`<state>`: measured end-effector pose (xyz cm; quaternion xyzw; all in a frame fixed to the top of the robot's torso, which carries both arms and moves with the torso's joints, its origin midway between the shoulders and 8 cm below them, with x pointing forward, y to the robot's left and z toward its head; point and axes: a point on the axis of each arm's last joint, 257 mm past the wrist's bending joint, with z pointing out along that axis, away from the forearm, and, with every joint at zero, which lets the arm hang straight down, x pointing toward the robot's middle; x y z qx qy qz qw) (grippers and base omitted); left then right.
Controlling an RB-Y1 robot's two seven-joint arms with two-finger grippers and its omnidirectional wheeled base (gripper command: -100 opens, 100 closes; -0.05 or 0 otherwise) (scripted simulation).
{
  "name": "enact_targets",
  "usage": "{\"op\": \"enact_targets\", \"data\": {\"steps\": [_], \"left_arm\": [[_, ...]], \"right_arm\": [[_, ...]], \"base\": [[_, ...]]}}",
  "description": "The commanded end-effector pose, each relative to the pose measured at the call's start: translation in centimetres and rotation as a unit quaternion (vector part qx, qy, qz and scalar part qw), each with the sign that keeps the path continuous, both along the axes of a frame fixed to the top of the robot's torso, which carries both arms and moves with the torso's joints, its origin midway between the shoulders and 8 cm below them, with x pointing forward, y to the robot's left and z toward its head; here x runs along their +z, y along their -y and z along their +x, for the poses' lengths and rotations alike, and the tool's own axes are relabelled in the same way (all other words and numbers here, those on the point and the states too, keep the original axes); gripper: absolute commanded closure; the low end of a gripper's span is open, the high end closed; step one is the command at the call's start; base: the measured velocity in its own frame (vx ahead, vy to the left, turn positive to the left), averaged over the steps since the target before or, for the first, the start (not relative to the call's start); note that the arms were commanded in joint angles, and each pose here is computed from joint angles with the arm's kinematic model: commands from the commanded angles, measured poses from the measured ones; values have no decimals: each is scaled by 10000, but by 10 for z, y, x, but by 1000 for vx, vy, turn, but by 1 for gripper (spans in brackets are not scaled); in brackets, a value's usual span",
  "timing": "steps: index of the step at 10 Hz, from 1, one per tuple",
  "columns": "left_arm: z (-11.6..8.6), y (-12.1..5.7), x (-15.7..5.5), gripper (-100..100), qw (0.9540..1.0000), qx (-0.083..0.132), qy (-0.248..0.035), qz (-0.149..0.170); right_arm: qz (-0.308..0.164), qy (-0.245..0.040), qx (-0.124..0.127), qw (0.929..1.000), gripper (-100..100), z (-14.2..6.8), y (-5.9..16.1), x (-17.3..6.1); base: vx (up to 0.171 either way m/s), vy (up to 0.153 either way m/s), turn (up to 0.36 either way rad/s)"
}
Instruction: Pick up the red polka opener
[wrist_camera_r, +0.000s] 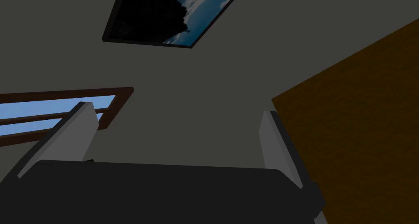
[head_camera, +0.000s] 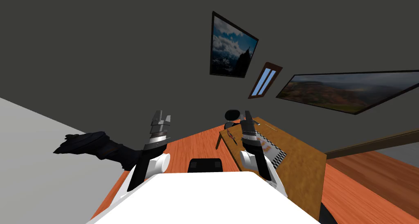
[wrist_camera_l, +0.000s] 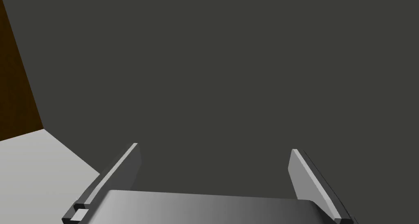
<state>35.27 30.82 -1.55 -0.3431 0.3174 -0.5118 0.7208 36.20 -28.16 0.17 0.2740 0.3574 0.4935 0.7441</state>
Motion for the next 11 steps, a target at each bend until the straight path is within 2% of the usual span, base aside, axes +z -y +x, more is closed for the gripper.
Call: {"op": "enact_targets", "data": {"steps": [1, 3, 6, 8, 10, 11], "left_arm": [[0, 0, 0, 0, 10000, 0, 0, 0], [0, 0, 0, 0, 10000, 0, 0, 0], [0, 0, 0, 0, 10000, 0, 0, 0], [0, 0, 0, 0, 10000, 0, 0, 0], [0, 0, 0, 0, 10000, 0, 0, 0], [0, 0, 0, 0, 10000, 0, 0, 0]], "right_arm": [[-219, -176, 4, 9996, -100, 0, 2, -12], [-430, -436, -39, 9981, -100, -1, 7, -31], [-793, -1023, -154, 9915, -100, -6, 20, -76], [-1082, -1505, -216, 9824, -100, -13, 30, -114], [-1412, -2085, -252, 9674, -100, -27, 41, -159], [-1414, -2111, -253, 9669, -100, -27, 42, -161]], "base": [[5, 12, -85], [15, 22, -108], [27, 21, -94], [42, 26, -95], [54, 37, -71], [41, 28, -20]]}}
